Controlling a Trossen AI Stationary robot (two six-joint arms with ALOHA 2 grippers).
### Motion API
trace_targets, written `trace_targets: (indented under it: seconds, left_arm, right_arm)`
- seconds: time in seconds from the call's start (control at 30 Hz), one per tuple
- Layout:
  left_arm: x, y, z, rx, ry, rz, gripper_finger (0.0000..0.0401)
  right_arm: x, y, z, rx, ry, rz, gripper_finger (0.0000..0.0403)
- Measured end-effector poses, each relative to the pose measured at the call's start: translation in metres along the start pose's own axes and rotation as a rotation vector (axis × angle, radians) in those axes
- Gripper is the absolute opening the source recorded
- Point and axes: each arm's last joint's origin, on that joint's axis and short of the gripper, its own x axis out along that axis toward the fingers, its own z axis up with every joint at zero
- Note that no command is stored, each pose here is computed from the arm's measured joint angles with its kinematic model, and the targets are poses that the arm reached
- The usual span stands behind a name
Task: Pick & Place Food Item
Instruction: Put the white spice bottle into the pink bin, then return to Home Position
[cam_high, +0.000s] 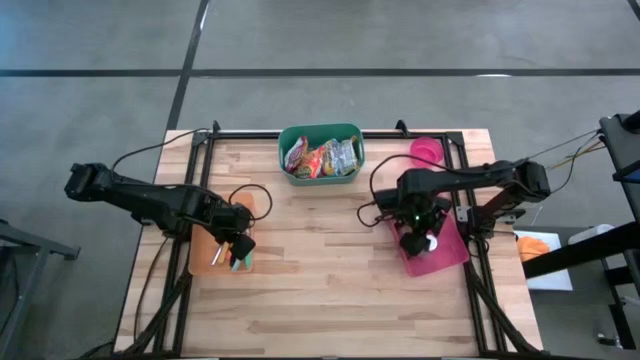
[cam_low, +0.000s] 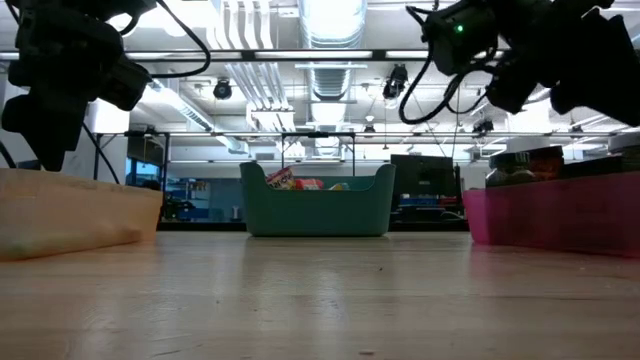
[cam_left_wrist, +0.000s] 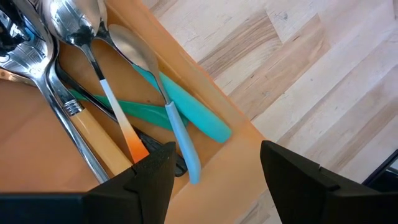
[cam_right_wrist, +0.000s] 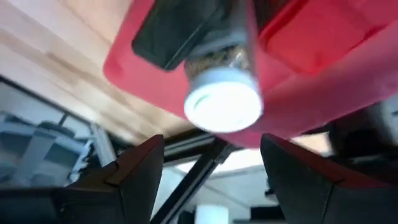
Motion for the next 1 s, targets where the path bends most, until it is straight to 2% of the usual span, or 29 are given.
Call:
trace_targets:
  seconds: [0.17,0.33,0.43,0.53,0.67,0.83,0.9,1.0]
  left_arm:
    - [0.000,0.000,0.000,0.000,0.000,0.000,0.0238]
    - [-0.001,-0.004,0.002,0.004,-0.021,-0.039,0.0238]
    - [-0.003,-0.009,0.005,0.026,-0.048,-0.088,0.0237]
    - [-0.007,-0.016,0.008,0.081,-0.087,-0.147,0.0225]
    - [-0.016,-0.026,0.013,0.150,-0.161,-0.195,0.0169]
    - [-0.041,-0.040,0.019,0.266,-0.302,-0.209,0.0057]
    - [-0.055,-0.047,0.022,0.338,-0.378,-0.214,0.0018]
    - [-0.075,-0.054,0.026,0.438,-0.511,-0.180,0.0010]
  right_arm:
    - [-0.013,0.002,-0.005,0.004,-0.080,-0.021,0.0265]
    - [-0.031,0.009,-0.012,0.023,-0.154,0.022,0.0263]
    - [-0.048,0.016,-0.019,-0.004,-0.259,0.005,0.0240]
    - [-0.066,0.023,-0.026,-0.033,-0.383,-0.014,0.0194]
    - [-0.090,0.029,-0.032,-0.045,-0.551,-0.009,0.0117]
    - [-0.114,0.039,-0.033,-0.143,-0.790,0.022,0.0026]
    - [-0.122,0.043,-0.033,-0.192,-0.897,0.043,0.0015]
    - [-0.132,0.046,-0.036,-0.258,-1.040,0.079,0.0019]
